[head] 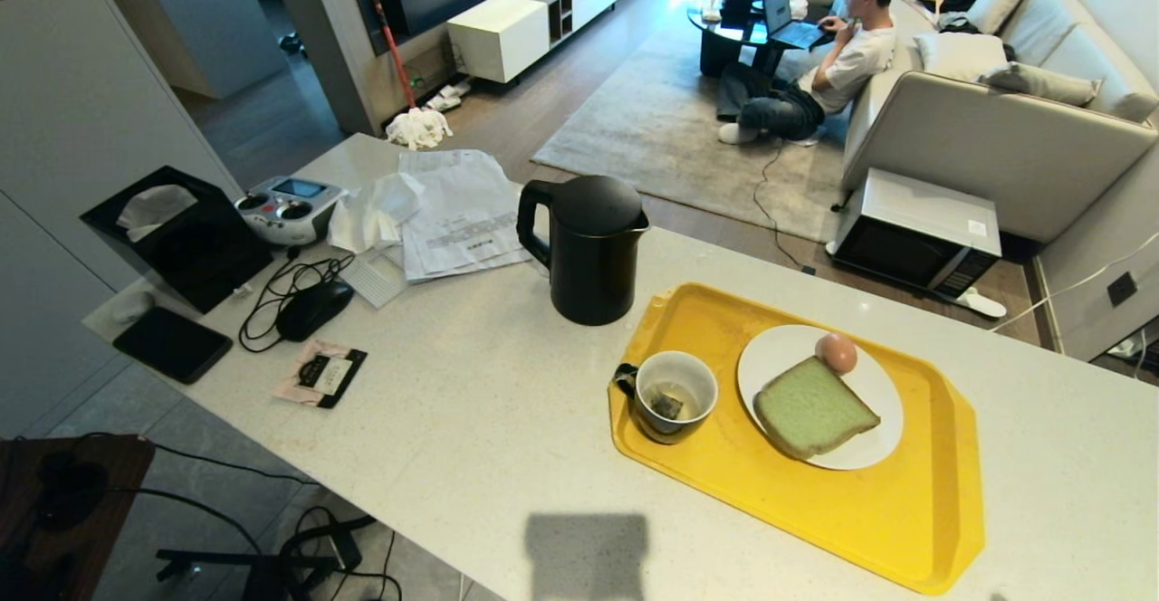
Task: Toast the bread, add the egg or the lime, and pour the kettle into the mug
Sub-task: Pick up the kettle
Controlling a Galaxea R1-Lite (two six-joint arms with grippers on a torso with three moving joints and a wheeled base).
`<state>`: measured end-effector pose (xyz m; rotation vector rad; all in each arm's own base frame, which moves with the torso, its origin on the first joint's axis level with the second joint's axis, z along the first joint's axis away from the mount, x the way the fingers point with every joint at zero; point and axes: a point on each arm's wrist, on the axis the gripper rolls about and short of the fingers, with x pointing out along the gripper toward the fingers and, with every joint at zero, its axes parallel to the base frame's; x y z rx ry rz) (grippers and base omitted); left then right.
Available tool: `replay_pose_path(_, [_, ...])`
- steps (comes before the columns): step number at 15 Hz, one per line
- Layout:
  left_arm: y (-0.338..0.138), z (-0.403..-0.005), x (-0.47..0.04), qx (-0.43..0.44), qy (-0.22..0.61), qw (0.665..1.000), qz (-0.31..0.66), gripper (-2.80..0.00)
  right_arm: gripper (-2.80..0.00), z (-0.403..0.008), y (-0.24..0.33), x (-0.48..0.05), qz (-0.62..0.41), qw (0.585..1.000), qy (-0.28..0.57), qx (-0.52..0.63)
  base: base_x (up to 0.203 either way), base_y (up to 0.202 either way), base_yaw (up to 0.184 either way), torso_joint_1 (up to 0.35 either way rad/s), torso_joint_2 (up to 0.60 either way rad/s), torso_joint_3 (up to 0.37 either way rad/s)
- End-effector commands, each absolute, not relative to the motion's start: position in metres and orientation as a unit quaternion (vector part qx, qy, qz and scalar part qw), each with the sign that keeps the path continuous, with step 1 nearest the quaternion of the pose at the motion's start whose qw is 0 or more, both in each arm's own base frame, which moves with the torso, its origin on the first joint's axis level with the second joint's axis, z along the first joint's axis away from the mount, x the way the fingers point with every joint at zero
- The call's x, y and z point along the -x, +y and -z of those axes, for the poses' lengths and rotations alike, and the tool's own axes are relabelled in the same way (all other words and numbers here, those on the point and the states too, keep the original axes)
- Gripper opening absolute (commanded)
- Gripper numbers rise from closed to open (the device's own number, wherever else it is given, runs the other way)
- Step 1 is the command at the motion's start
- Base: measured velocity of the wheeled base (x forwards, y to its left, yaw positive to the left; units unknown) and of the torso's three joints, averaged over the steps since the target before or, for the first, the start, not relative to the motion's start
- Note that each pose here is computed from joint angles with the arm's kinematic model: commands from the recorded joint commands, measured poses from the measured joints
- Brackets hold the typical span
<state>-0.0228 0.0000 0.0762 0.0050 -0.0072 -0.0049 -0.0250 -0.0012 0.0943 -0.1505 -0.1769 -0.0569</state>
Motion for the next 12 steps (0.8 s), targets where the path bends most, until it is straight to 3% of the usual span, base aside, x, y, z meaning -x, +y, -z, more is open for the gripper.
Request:
replay_pose_path(1, [0.0, -0.0763, 0.0228, -0.002, -0.004, 1.0, 0.002, -2.8, -2.8, -0.0807, 0.0, 0.0228, -0.003, 0.997, -0.027, 0.075, 0.0, 0.0, 0.0, 0.0, 0.0, 0.0])
replay_pose_path(12, [0.0, -0.0763, 0.0228, -0.002, -0.004, 1.0, 0.002, -2.8, -2.8, -0.0751, 0.0001, 0.0227, -0.008, 1.0, 0.001, 0.007, 0.0, 0.0, 0.0, 0.0, 0.0, 0.0])
